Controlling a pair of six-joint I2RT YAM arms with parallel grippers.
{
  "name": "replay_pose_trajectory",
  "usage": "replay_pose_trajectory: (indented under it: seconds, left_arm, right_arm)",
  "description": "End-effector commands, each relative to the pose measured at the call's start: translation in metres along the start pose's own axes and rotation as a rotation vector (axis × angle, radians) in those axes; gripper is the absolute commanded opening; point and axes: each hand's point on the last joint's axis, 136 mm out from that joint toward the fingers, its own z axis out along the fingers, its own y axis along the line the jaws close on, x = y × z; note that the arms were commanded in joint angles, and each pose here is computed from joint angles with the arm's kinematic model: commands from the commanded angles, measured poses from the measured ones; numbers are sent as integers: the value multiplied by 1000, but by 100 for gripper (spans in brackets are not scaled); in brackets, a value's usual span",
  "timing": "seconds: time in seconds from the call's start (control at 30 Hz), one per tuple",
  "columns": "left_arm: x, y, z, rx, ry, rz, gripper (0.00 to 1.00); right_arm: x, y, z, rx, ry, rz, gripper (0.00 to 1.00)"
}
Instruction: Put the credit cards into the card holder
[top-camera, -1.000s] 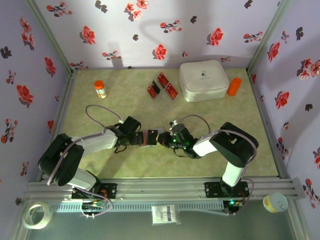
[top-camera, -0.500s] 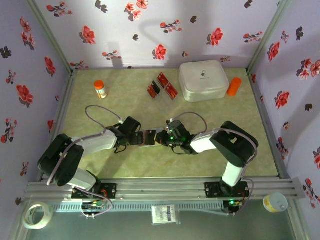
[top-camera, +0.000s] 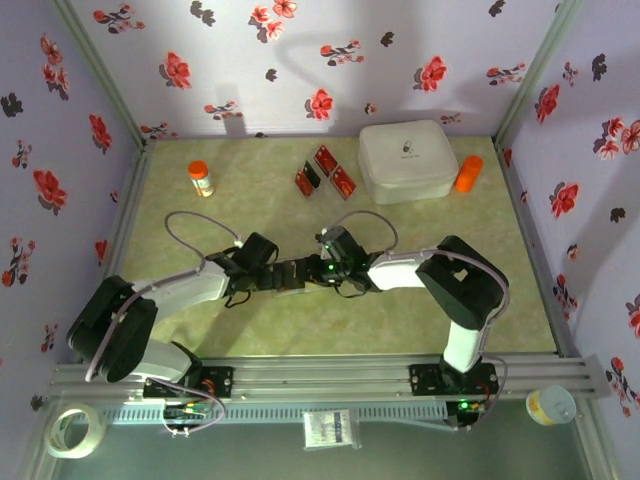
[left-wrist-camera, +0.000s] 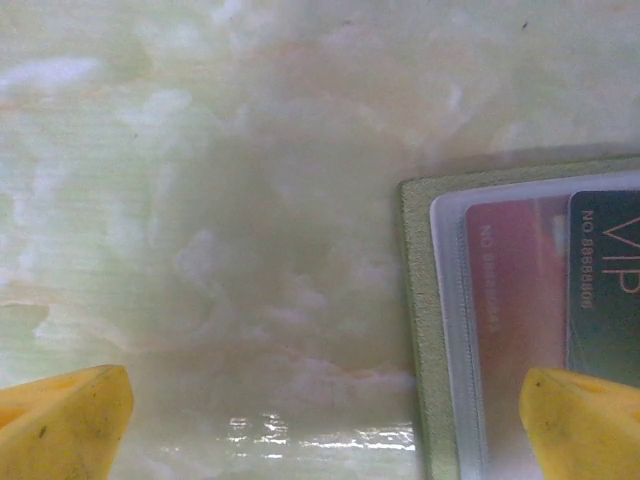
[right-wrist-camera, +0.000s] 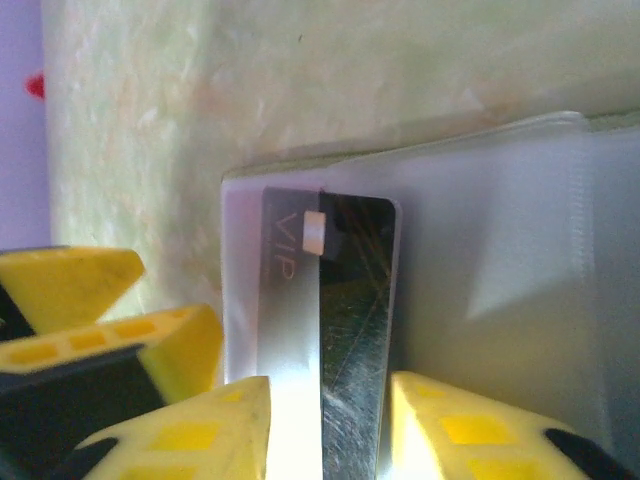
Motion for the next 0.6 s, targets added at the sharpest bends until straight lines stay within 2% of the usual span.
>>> replay_pose_trajectory:
  seconds: [0.0,0.17,0.37,0.5,0.57]
  left_arm:
    - [-7,2,-12,22,-13,-61,100]
    - [-7,11,-14,12,-16,-90,100]
    - [3,31,-11,-44,2,-115,100]
    - [9,44,-9,-88,17,-128,100]
    - [11,48,-7,-110,24,-126,100]
  right_arm:
    - [3,-1,-21,98,36,-94,42]
    - [-9,3,-42,181,16,-167,43]
    - [-19,7,-47,236,16,-211,40]
    - [-26,5,-45,275,8,-225,32]
    - [-28,4,-43,290,9,-229,21]
